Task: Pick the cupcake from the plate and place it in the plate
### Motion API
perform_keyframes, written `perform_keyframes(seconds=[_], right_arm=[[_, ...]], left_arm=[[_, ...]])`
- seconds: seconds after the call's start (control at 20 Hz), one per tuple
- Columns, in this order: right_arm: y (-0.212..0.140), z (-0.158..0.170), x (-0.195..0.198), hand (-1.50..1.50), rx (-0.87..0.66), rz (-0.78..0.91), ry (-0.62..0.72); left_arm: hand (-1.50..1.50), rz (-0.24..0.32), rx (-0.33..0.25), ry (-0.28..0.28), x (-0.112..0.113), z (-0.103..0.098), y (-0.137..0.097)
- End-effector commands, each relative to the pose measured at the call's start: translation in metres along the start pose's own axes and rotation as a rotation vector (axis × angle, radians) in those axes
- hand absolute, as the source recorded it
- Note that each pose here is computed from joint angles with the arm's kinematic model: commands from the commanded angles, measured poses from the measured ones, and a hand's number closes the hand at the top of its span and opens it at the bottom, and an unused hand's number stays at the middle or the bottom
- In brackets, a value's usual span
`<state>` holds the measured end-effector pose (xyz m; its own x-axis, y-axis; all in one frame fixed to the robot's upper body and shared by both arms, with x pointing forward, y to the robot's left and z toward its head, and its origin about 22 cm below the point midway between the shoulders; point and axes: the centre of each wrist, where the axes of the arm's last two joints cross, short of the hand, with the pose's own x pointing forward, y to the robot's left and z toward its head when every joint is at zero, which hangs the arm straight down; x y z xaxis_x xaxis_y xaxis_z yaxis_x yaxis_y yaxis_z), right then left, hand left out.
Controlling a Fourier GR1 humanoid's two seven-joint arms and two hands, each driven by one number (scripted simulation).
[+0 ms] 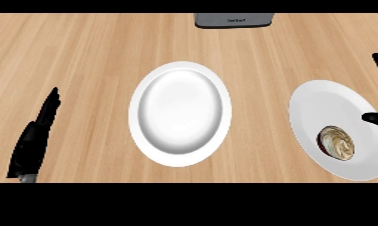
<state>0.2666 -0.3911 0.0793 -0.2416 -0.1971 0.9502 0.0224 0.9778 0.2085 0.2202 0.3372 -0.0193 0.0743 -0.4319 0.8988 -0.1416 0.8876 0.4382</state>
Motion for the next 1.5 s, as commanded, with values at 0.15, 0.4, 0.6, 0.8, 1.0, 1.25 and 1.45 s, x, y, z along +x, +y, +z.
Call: perform_keyframes(seconds=[0.15,0.4,0.6,0.8,1.0,1.25,1.45], right_arm=[[-0.044,0.102,-0.001,-1.50,-0.177,-0.083,-0.178],[-0.059,0.132,0.040,-1.50,0.057,0.028,-0.053],[-0.080,0.104,0.084,-1.50,0.191,0.295,0.073],[-0.086,0.097,0.106,-1.50,0.271,0.472,0.185],[-0.076,0.085,0.096,-1.50,0.302,0.551,0.292],[-0.083,0.052,0.100,-1.50,0.378,0.655,0.420],[-0.066,0.035,0.076,-1.50,0.470,0.692,0.464]], left_arm=[[0.00,-0.031,-0.012,-0.012,0.004,0.013,0.004],[0.00,-0.041,-0.033,-0.022,0.008,0.010,0.013],[0.00,-0.043,-0.028,-0.028,0.011,0.005,0.007],[0.00,-0.034,-0.034,-0.027,0.011,0.008,0.005],[0.00,-0.038,-0.037,-0.031,0.017,0.008,0.011],[0.00,-0.039,-0.050,-0.033,0.005,0.009,0.001],[0.00,-0.040,-0.053,-0.032,0.003,0.000,-0.005]])
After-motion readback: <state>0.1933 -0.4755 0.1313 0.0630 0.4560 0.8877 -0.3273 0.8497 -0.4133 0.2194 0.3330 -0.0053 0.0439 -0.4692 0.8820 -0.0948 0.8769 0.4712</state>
